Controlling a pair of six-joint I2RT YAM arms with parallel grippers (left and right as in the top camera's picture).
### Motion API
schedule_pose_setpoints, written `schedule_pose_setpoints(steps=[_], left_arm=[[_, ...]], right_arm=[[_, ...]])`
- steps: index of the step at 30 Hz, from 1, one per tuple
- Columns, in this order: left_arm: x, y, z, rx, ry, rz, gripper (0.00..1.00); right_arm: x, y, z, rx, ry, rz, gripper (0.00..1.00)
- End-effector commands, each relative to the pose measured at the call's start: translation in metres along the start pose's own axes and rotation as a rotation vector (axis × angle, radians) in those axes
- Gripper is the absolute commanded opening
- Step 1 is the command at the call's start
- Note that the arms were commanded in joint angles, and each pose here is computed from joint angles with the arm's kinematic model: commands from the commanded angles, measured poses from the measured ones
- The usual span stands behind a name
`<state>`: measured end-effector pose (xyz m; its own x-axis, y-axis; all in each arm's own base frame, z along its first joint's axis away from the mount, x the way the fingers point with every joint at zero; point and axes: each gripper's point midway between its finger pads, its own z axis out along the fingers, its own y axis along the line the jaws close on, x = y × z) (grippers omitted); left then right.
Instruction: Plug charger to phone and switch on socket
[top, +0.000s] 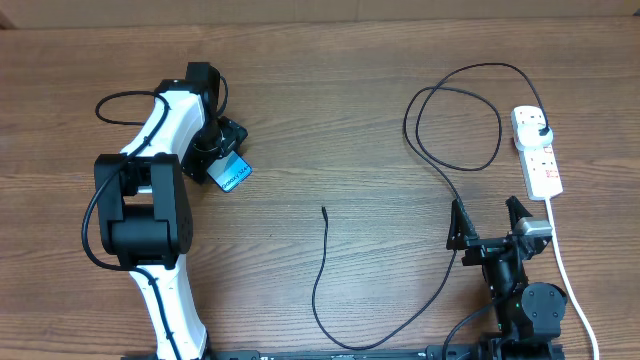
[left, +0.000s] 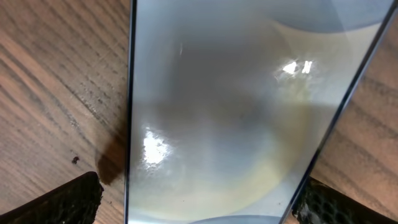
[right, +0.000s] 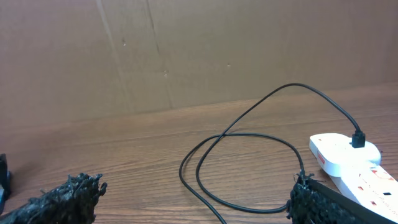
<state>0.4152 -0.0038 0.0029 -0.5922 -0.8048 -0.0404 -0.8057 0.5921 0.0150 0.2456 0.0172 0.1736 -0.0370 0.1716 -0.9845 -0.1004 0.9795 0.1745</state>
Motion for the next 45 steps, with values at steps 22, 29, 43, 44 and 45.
schedule_pose_setpoints(steps=[22, 29, 43, 44, 45], left_arm=[[-0.018, 0.003, 0.004, 0.008, -0.023, -0.037, 1.00], [-0.016, 0.004, 0.005, 0.007, -0.016, -0.035, 1.00], [0.002, 0.010, 0.041, -0.050, 0.090, -0.034, 1.00], [0.002, 0.010, 0.041, -0.048, 0.091, -0.035, 1.00], [0.002, 0.010, 0.041, -0.049, 0.092, -0.035, 1.00]], right_arm=[[0.002, 0.000, 0.000, 0.001, -0.003, -0.006, 1.00], [0.002, 0.000, 0.000, 0.001, -0.003, -0.006, 1.00], [0.002, 0.000, 0.000, 0.001, -0.003, -0.006, 1.00], [0.002, 0.000, 0.000, 0.001, -0.003, -0.006, 1.00], [0.002, 0.000, 0.000, 0.001, -0.003, -0.006, 1.00]])
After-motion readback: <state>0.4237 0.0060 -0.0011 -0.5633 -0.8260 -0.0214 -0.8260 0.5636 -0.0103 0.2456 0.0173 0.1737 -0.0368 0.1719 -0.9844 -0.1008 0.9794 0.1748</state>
